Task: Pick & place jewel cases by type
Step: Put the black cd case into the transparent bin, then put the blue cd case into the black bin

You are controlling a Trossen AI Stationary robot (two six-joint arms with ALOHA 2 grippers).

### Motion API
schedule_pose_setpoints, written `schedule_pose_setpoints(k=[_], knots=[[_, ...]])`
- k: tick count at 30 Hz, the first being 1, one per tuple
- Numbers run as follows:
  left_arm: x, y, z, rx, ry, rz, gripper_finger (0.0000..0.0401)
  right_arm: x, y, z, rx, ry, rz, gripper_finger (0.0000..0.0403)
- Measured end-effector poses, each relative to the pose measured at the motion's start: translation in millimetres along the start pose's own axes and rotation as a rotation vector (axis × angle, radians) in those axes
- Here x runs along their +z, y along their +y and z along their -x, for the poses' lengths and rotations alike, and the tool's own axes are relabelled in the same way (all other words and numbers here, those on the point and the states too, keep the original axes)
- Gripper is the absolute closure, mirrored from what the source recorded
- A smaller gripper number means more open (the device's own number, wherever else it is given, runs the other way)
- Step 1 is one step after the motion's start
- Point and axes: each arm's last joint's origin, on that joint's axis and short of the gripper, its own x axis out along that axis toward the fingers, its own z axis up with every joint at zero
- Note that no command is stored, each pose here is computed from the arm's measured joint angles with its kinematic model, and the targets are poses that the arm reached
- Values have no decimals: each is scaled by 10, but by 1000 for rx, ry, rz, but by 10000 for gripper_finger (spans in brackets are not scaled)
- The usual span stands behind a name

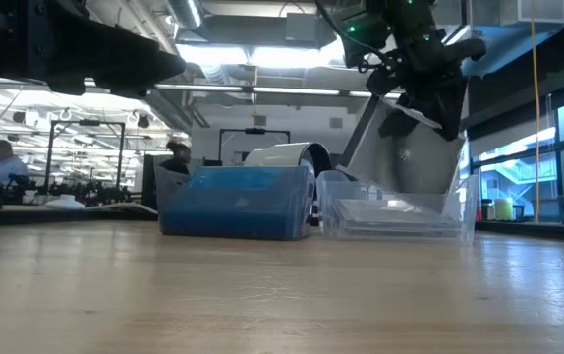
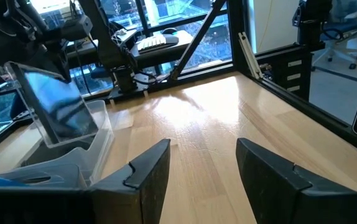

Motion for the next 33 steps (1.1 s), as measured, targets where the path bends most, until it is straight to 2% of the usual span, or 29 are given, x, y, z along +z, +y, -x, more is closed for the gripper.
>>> schedule_pose_setpoints(k=[8, 13, 18, 21, 24, 29, 33], knots=[[-5, -1, 0, -1, 5, -1, 219, -6, -36, 2, -126, 21, 1, 289], [-6, -1, 0, -1, 5, -1, 219, -6, -50, 4, -171, 27, 2, 277], [-6, -1, 0, -1, 5, -2, 220, 53, -57, 47, -170, -53, -91, 276], [-1, -32, 13, -15, 3, -3, 221, 166, 19, 159, -128, -225, -112, 275], [7, -91, 38, -44, -2, -6, 219, 300, 195, 291, -146, -451, -80, 275], [27, -232, 108, -101, -13, -13, 221, 533, 663, 420, -206, -804, 33, 275], [38, -314, 162, -90, -13, -18, 221, 742, 1096, 353, -228, -1112, 175, 275]])
